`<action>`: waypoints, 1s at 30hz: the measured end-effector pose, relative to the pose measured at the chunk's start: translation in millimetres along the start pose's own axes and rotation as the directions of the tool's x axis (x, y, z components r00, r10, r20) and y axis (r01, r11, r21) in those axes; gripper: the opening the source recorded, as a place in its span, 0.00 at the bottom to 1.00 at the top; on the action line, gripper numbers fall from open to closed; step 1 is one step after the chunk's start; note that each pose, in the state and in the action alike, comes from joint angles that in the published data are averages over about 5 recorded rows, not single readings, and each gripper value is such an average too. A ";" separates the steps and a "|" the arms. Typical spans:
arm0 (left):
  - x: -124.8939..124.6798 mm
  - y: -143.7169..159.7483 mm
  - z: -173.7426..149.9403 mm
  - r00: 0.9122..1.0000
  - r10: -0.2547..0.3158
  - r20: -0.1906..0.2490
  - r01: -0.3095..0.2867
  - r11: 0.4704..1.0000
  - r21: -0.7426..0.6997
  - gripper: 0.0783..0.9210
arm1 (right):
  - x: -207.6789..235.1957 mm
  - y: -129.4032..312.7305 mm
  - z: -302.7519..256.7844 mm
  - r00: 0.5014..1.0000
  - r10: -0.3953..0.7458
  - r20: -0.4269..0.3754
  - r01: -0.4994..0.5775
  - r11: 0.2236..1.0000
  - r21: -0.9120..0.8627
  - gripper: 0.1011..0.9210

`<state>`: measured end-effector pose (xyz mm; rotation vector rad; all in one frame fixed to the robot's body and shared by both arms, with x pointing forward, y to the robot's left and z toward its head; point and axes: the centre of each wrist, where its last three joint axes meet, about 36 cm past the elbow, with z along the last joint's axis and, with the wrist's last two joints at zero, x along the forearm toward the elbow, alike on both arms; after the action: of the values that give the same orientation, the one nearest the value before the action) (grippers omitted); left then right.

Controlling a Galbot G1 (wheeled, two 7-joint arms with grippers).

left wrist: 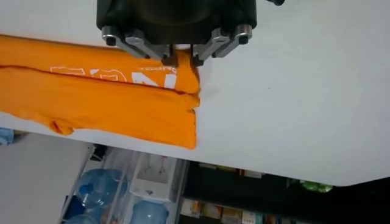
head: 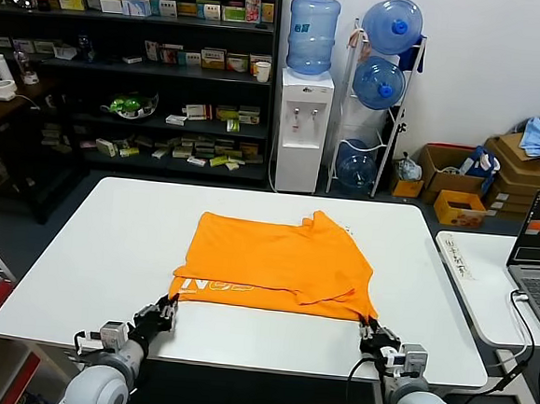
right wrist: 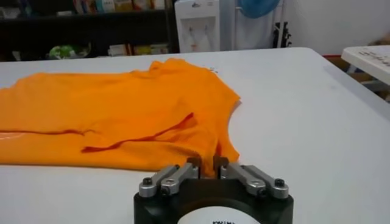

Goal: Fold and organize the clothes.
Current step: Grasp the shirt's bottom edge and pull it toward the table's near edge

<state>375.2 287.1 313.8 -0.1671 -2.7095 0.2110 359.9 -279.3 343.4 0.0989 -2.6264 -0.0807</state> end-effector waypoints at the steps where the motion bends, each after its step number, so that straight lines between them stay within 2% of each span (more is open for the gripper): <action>1: 0.4 -0.2 -0.2 1.000 0.001 0.001 -0.001 1.000 0.000 0.11 | 0.5 0.0 0.1 1.000 0.001 0.000 -0.001 1.000 -0.001 0.05; 5: 2.5 -0.7 -1.6 1.000 0.001 0.003 -0.001 1.000 0.000 0.03 | 3.8 -0.4 -0.2 1.000 0.004 -0.005 -0.004 1.000 -0.003 0.03; 15: 21.9 -1.9 -18.7 1.000 -0.011 -0.011 0.011 1.000 0.022 0.02 | 31.5 -3.9 -2.4 1.000 0.012 -0.028 -0.012 1.000 0.010 0.03; 21: 50.5 -3.5 -28.1 0.998 -0.030 -0.058 0.032 0.999 0.031 0.02 | 64.2 -4.5 0.3 0.998 0.012 -0.061 -0.010 1.000 0.026 0.03; 30: 97.5 -18.8 -26.0 0.989 -0.046 -0.138 0.049 0.999 0.022 0.02 | 107.3 -2.8 6.8 0.993 0.012 -0.115 -0.008 0.999 0.033 0.03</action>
<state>295.9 286.3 379.0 -0.1057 -2.5699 0.2113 263.4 -291.0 389.5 0.0988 -2.5129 -0.0273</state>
